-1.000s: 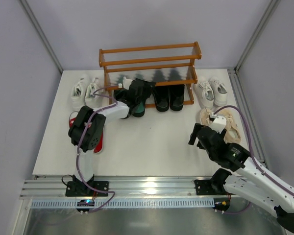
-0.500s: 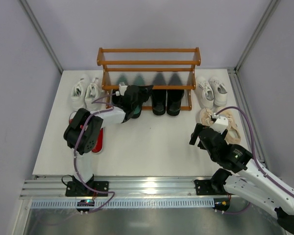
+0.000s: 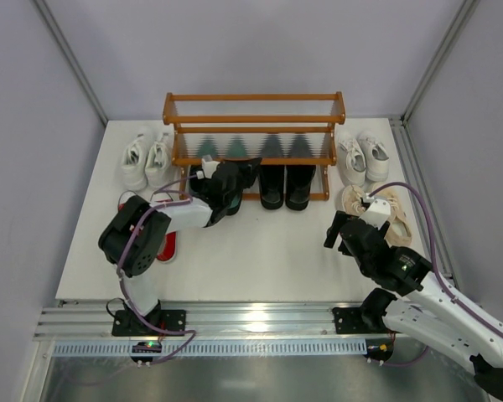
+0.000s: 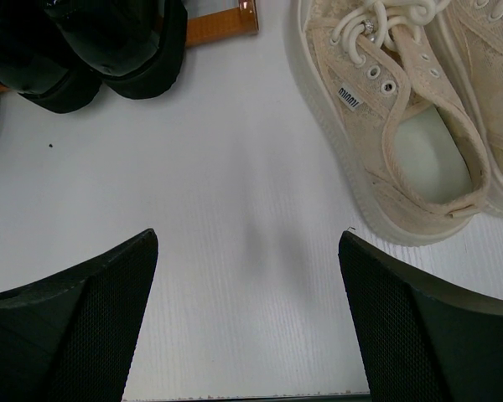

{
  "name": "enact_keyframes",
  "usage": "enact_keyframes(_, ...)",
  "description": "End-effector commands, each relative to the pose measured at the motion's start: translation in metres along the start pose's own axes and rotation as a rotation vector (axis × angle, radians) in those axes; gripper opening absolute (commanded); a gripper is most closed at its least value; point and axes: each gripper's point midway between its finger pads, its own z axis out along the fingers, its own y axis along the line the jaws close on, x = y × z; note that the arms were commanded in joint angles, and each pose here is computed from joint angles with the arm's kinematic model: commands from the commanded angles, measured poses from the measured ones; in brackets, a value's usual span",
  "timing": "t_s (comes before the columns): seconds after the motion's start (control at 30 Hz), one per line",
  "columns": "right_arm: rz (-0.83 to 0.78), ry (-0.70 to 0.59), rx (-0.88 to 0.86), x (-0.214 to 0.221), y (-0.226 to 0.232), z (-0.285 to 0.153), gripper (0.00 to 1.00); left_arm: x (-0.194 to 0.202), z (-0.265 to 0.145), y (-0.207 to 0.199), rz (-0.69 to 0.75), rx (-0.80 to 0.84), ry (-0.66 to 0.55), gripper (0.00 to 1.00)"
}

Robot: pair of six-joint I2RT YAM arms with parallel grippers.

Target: Place and organize the shoes onto the shoe shelf

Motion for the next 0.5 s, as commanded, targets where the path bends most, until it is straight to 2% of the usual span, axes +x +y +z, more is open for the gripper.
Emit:
enact_keyframes(0.0, 0.015, -0.030, 0.021, -0.005, -0.003, 0.001, 0.89, 0.023, -0.028, 0.036, 0.109, -0.097, 0.013, 0.00)
enact_keyframes(0.4, 0.036, -0.053, 0.049, -0.014, -0.007, -0.003, 0.89, 0.037, -0.042, 0.052, 0.109, -0.111, 0.024, 0.01)
enact_keyframes(0.43, 0.037, -0.058, 0.054, -0.017, -0.007, -0.004, 0.89, 0.037, -0.042, 0.052, 0.111, -0.107, 0.027, 0.05)
enact_keyframes(0.47, 0.038, -0.064, 0.071, -0.019, -0.009, -0.004, 0.92, 0.040, -0.041, 0.047, 0.113, -0.088, 0.037, 0.27)
